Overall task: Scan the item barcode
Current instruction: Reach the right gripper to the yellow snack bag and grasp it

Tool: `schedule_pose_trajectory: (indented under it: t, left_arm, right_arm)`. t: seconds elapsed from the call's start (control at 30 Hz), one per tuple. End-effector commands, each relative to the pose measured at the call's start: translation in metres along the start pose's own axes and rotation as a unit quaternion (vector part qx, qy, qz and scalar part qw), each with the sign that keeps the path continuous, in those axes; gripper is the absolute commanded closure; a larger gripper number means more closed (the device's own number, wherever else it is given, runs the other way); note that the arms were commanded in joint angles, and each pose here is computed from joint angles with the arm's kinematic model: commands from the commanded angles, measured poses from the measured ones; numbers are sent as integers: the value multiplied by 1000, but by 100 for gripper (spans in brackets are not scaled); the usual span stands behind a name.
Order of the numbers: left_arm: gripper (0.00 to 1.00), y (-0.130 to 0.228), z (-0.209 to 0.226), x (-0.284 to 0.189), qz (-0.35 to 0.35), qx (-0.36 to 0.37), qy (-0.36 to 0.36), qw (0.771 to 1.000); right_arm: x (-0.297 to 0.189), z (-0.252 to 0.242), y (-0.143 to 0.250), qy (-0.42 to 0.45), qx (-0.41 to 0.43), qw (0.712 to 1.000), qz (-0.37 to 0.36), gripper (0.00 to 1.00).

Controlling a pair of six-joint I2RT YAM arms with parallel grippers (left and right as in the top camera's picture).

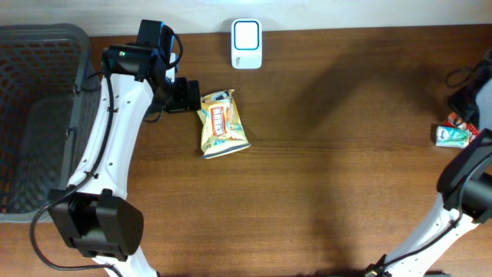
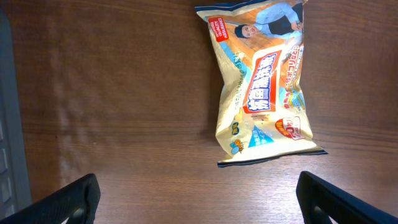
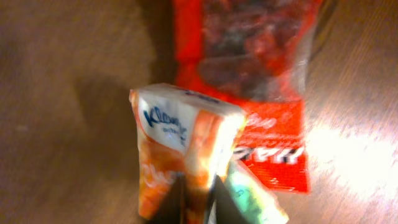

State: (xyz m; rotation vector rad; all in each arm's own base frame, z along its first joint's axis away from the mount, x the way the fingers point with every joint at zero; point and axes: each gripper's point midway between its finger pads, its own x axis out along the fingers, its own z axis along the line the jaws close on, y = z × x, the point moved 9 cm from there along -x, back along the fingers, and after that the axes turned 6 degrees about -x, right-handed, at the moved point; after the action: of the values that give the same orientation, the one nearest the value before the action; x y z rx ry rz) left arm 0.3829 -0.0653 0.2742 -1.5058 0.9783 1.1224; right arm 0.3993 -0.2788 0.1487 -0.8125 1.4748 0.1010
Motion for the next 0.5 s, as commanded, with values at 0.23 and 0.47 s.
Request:
schedule_pose_trajectory:
  t: [0.23,0.47]
  left_arm:
    - [1,0,-1,-1,0,-5,4,1000]
    - [1,0,-1,-1,0,-5,4,1000]
  right_arm:
    - [-85,-12,-27,-97,18,992,-82,1]
    - [-206,101,52,-519,-220,826,13,1]
